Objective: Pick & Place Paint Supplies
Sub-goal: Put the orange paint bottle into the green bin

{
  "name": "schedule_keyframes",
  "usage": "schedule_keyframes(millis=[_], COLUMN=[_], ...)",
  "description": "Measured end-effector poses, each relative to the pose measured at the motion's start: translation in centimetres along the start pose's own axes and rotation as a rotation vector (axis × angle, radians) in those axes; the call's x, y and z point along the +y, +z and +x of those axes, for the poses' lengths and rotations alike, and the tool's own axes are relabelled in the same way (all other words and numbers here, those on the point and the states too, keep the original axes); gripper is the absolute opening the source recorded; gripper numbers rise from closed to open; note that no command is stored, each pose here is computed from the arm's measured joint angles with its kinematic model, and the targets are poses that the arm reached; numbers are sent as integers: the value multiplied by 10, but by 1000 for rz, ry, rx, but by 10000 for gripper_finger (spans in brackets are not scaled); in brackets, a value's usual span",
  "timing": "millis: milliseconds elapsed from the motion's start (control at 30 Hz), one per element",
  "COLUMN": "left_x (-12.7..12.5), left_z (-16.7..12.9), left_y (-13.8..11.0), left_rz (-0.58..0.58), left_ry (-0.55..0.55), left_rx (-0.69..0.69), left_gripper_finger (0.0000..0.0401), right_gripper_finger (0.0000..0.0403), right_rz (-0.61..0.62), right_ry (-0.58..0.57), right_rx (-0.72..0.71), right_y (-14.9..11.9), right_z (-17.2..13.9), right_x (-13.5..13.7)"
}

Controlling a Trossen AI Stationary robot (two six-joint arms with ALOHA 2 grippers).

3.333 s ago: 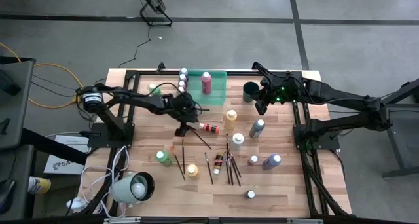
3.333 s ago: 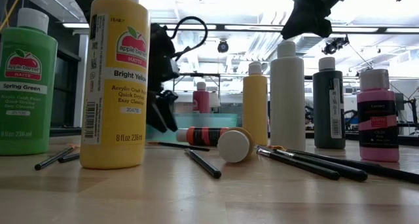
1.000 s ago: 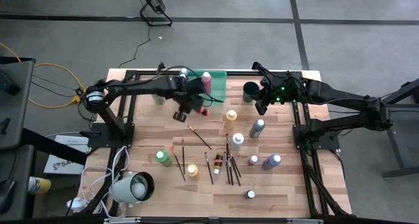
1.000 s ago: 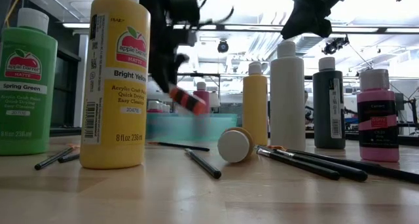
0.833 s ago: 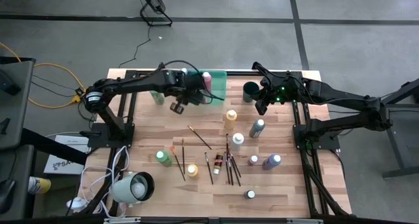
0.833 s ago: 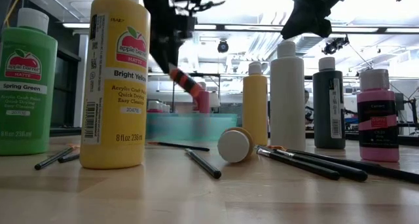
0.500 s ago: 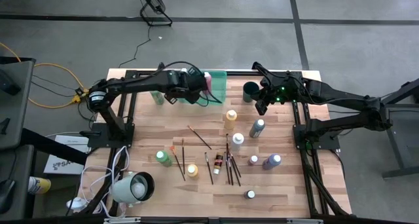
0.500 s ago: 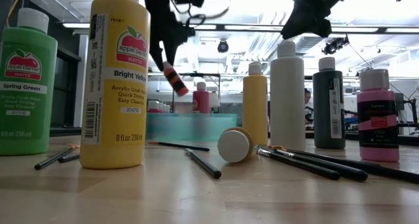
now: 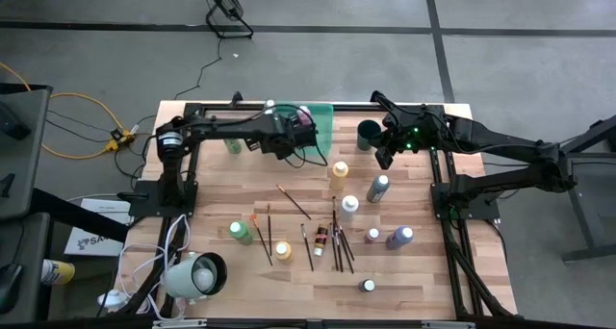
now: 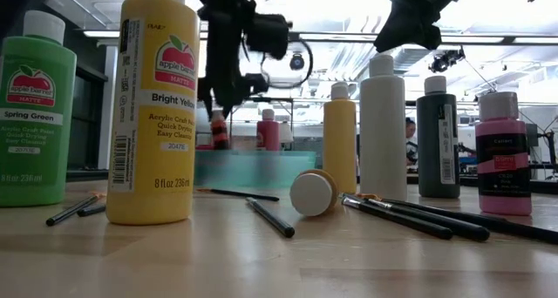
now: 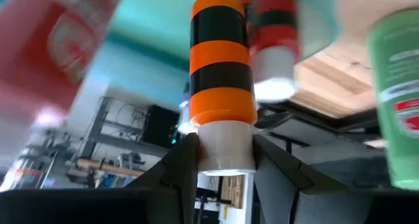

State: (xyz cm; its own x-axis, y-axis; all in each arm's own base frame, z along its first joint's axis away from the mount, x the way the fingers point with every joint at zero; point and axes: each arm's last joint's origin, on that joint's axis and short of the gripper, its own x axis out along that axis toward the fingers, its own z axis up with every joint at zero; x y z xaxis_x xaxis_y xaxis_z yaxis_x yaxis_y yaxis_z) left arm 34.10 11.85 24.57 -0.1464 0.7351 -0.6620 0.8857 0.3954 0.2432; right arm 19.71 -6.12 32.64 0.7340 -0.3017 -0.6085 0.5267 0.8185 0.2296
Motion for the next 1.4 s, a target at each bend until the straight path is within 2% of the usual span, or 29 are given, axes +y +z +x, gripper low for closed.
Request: schedule_keyframes(millis=[267,500,733,1033,1400], left_x=[4,4,5,3,1], left_z=[4,4,4,20,22], left_y=[7,7,9,25,32], left_rz=[-15,52,55,145,128], left_ry=[9,8,13,-46,-50], left_rx=[-33,-44,-82,-49,-84], left_gripper_finger=[114,114,114,114,115], right_gripper_finger=[64,64,64,64,64], right_rz=[-1,-3,-3,-3,-7], right_ry=[0,0,0,4,10], right_rx=[0,0,0,-1,-4], right_y=[0,0,0,0,1], right_z=[0,0,0,0,0], right_x=[0,0,0,0,1])
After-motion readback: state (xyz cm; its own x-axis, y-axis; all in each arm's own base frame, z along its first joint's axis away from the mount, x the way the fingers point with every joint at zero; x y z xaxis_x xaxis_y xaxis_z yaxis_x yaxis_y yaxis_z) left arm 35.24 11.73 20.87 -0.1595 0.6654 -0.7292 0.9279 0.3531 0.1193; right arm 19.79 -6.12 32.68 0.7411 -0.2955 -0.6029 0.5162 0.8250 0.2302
